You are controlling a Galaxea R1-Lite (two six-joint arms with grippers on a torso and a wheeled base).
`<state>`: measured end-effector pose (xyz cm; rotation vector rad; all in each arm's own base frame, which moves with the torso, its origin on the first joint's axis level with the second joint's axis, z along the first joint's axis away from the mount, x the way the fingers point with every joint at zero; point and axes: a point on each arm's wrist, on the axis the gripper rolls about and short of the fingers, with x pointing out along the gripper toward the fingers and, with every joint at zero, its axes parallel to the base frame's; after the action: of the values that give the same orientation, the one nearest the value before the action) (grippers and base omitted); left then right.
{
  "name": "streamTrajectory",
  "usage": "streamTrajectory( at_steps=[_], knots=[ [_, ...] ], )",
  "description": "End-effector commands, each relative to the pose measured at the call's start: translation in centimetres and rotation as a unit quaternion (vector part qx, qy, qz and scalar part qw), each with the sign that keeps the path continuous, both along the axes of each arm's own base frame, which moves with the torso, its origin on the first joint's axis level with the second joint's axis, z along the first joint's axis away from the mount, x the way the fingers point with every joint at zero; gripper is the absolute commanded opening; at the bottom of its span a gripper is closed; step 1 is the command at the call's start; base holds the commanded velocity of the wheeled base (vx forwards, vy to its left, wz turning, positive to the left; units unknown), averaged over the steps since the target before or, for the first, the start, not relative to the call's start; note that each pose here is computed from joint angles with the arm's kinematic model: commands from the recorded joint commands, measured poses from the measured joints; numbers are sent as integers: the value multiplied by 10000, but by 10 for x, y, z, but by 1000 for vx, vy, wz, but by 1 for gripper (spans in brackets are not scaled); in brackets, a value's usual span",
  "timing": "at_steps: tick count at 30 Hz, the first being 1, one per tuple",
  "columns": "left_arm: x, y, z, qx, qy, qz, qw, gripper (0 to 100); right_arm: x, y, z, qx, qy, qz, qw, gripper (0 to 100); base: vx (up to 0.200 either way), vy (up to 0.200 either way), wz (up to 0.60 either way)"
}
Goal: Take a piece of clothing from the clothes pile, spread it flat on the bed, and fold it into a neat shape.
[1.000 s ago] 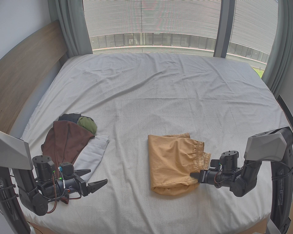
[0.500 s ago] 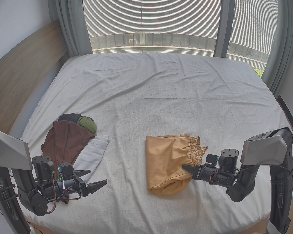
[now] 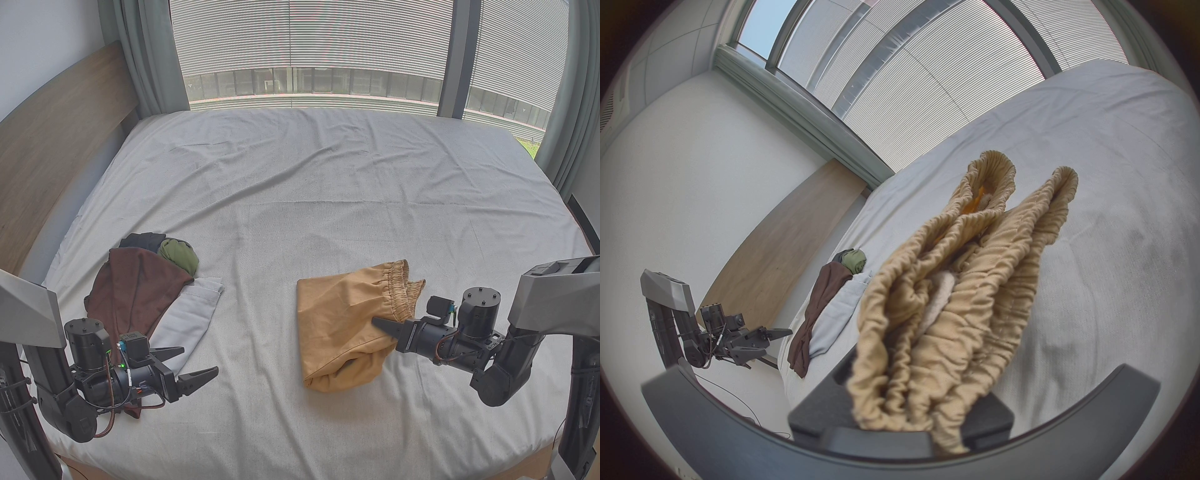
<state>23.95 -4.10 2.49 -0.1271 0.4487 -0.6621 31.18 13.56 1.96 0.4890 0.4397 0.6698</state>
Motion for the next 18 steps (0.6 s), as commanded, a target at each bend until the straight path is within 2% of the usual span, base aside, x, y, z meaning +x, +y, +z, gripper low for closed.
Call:
streamTrajectory(
  at_steps=[1,18],
  knots=[
    [0,0,0,0,-2,-6,10000,100,-1,3,14,91,-224,48,9997,0,0,0,0],
    [-1,0,0,-4,10,-3,10000,100,25,16,78,309,-708,76,9970,0,0,0,0]
  ],
)
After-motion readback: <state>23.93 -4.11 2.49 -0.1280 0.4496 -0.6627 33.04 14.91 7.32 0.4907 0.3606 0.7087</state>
